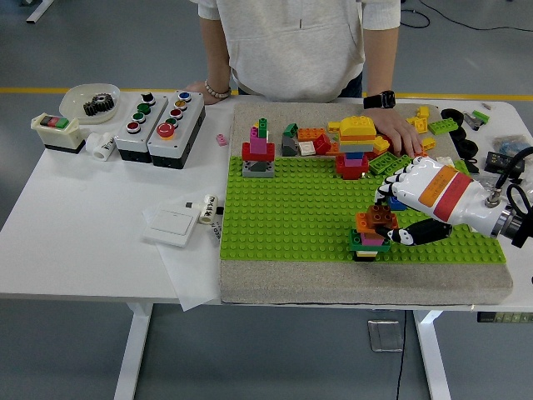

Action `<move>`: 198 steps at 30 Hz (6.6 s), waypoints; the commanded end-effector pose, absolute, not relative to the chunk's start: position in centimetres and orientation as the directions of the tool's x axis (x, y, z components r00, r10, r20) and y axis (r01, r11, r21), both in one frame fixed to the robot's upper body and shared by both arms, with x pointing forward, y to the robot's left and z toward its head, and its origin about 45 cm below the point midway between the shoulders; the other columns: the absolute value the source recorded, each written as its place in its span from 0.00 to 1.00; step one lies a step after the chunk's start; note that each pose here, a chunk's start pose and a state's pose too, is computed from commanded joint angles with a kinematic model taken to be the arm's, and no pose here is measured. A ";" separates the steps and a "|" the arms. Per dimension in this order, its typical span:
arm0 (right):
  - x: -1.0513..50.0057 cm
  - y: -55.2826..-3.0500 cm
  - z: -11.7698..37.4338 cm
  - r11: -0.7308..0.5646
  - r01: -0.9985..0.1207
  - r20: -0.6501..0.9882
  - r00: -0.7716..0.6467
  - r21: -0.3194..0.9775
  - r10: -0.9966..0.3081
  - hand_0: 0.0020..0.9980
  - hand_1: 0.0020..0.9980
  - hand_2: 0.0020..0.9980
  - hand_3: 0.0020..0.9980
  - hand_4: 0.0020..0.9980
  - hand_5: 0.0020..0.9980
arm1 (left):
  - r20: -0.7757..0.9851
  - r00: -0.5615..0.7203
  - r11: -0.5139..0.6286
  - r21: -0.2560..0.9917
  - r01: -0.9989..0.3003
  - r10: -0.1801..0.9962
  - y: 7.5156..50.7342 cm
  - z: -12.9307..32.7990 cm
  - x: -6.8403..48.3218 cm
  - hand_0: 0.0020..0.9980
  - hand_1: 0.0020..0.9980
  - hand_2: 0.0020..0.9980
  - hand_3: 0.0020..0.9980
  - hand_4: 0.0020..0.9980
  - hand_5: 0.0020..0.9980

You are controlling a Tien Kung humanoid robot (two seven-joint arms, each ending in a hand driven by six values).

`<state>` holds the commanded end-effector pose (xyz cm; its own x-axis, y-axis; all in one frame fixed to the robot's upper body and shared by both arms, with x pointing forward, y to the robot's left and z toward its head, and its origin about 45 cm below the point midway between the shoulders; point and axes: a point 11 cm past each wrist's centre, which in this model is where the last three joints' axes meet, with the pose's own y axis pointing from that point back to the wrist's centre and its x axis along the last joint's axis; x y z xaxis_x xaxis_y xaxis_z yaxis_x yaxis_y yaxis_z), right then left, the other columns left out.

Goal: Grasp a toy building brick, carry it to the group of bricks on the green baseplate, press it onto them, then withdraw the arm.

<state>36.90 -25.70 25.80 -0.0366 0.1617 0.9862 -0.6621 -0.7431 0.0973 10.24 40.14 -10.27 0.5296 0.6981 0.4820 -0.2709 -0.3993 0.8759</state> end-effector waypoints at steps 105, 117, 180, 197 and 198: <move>31.6 -25.7 27.6 -0.722 -0.684 0.994 -0.035 -0.098 -0.102 0.64 0.60 0.67 0.62 0.85 0.56 | 0.480 0.542 -0.399 0.877 -0.269 0.690 40.1 -10.3 10.1 0.68 0.60 0.74 0.65 0.75 0.64; 31.8 -26.0 27.3 -0.714 -0.695 0.995 -0.031 -0.086 -0.090 0.59 0.56 0.64 0.61 0.84 0.56 | 0.482 0.542 -0.398 0.876 -0.273 0.689 40.1 -10.3 10.3 0.68 0.60 0.74 0.65 0.75 0.64; 32.0 -26.9 25.0 -0.700 -0.713 0.999 -0.012 -0.038 -0.043 0.58 0.55 0.61 0.60 0.81 0.52 | 0.471 0.552 -0.391 0.882 -0.264 0.688 40.1 -10.3 10.1 0.68 0.61 0.75 0.66 0.75 0.65; 31.6 -26.9 24.8 -0.702 -0.707 0.996 -0.068 -0.086 -0.054 0.59 0.56 0.61 0.59 0.81 0.51 | 0.464 0.559 -0.386 0.885 -0.261 0.687 40.0 -10.4 10.2 0.69 0.61 0.75 0.66 0.75 0.65; 31.6 -26.9 24.8 -0.702 -0.707 0.996 -0.071 -0.088 -0.053 0.59 0.56 0.61 0.59 0.81 0.51 | 0.464 0.559 -0.386 0.885 -0.261 0.687 40.0 -10.4 10.2 0.69 0.61 0.75 0.66 0.75 0.65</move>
<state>31.57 -26.93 24.79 -0.0714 -0.0531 0.9960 -0.7066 -0.7022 -0.0881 10.19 39.97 -10.36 0.5587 0.6872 0.4644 -0.2612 -0.3857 0.8849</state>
